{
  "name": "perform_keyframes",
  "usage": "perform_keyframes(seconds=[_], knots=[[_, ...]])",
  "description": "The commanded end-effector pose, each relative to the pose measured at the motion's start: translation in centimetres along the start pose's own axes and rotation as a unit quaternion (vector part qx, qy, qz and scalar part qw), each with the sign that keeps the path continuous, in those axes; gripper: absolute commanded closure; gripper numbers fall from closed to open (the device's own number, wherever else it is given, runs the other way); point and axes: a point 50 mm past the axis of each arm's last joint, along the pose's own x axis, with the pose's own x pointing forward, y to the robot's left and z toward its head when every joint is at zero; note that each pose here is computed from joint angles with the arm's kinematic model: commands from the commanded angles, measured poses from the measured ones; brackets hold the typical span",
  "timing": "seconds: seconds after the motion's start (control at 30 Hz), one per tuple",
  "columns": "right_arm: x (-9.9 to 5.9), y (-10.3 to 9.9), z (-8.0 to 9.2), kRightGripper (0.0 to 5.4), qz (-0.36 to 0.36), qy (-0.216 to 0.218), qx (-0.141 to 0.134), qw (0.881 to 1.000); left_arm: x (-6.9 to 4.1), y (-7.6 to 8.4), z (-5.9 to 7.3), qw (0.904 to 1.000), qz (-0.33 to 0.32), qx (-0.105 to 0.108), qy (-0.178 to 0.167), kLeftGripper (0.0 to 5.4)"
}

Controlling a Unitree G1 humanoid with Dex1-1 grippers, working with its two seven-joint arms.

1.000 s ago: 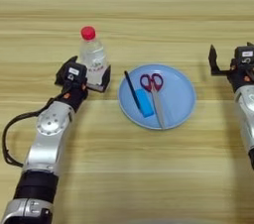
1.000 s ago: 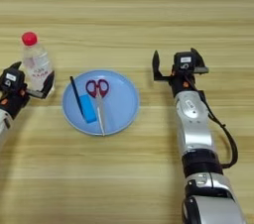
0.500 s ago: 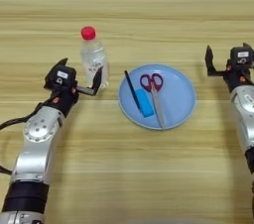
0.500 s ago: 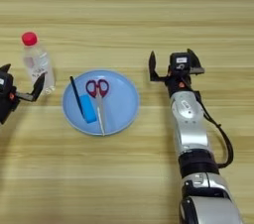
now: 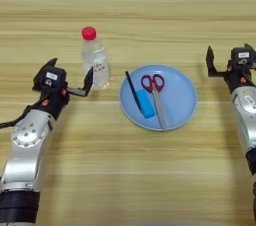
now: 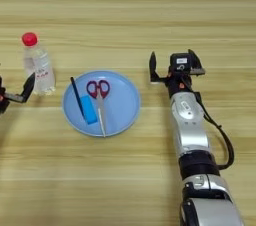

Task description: Move the objects on the table

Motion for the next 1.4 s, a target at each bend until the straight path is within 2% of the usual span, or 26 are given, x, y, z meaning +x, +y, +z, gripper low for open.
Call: perform_keyframes(seconds=[0.03,0.27,0.43,0.53,0.67,0.87,1.0,1.2,1.27,1.4], knots=[[0.3,0.2,0.3,0.0,0.0,-0.003,-0.001,1.0,-0.4,0.5,0.1,1.0,0.006,0.002,0.007,0.05],[0.3,0.2,0.3,0.0,-0.002,-0.004,-0.003,1.0,-0.6,1.6,0.2,0.9986,0.051,0.003,0.01,0.05],[0.3,0.2,0.3,0.0,-0.001,-0.004,-0.003,1.0,-0.3,2.5,0.0,0.9944,0.103,0.018,0.02,0.05],[0.3,0.1,0.3,0.0,-0.001,-0.004,-0.003,1.0,0.3,2.4,0.1,0.993,0.117,0.016,0.009,0.05],[0.2,0.0,0.3,0.0,0.0,-0.004,-0.003,1.0,1.4,1.6,-0.1,0.9926,0.121,-0.004,-0.014,0.05],[0.0,-0.2,0.3,0.0,-0.001,-0.003,0.004,1.0,2.2,1.5,-0.7,0.9902,0.135,-0.007,-0.035,0.05],[0.0,-0.4,0.3,0.0,0.001,-0.003,0.005,1.0,2.4,1.6,-1.2,0.9887,0.146,-0.004,-0.035,0.05],[-0.1,-0.6,0.2,0.0,0.007,0.0,0.012,1.0,2.5,1.5,-1.4,0.9865,0.158,0.014,-0.04,0.05],[-0.1,-0.6,0.2,0.0,0.011,0.003,0.023,1.0,2.6,1.4,-1.4,0.9858,0.162,0.016,-0.041,0.05],[-0.1,-0.5,0.0,0.0,0.027,0.013,0.02,0.999,2.6,1.1,-1.3,0.9847,0.167,0.014,-0.047,0.05]])
